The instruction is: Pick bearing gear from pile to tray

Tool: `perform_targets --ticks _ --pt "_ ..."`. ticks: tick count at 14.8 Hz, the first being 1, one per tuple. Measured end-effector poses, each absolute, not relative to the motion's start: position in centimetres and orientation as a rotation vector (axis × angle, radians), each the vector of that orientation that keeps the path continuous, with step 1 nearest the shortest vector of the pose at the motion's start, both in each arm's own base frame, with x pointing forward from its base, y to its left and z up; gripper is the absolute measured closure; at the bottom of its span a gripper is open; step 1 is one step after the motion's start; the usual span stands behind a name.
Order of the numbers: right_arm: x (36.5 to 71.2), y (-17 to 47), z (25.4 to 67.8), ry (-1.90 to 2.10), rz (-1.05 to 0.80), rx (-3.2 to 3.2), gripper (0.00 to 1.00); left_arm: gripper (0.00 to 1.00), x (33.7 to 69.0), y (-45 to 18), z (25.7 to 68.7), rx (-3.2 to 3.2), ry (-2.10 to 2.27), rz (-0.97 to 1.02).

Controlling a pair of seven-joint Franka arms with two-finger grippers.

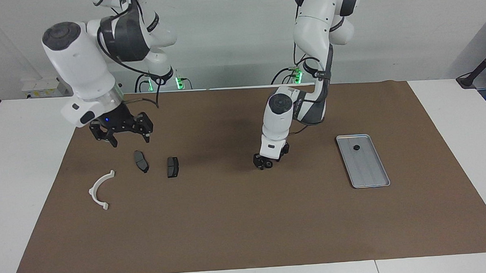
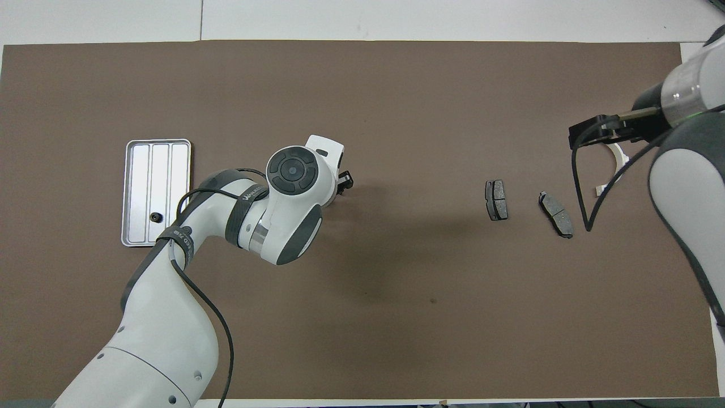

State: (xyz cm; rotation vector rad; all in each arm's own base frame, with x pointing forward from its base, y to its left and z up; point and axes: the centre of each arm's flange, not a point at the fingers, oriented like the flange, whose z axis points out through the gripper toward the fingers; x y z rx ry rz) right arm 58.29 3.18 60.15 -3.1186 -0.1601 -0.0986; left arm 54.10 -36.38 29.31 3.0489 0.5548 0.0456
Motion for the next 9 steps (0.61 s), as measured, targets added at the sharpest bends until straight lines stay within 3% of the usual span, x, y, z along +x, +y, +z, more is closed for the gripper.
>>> perform_targets --ticks 1,2,6,9 --pt "57.2 3.0 61.6 -0.165 -0.102 -3.119 0.00 0.57 54.3 -36.4 29.7 3.058 0.559 0.031" --pt "56.1 2.8 62.9 -0.164 -0.104 -3.119 0.00 0.66 54.5 -36.5 30.0 3.064 0.561 0.021" --pt "52.7 2.3 65.8 -0.160 -0.038 -3.132 0.00 0.66 56.3 -34.3 31.8 3.107 0.607 -0.028" --pt "52.3 2.2 65.7 -0.157 0.007 -3.134 0.00 0.66 59.4 -26.2 35.5 3.156 0.486 -0.078"
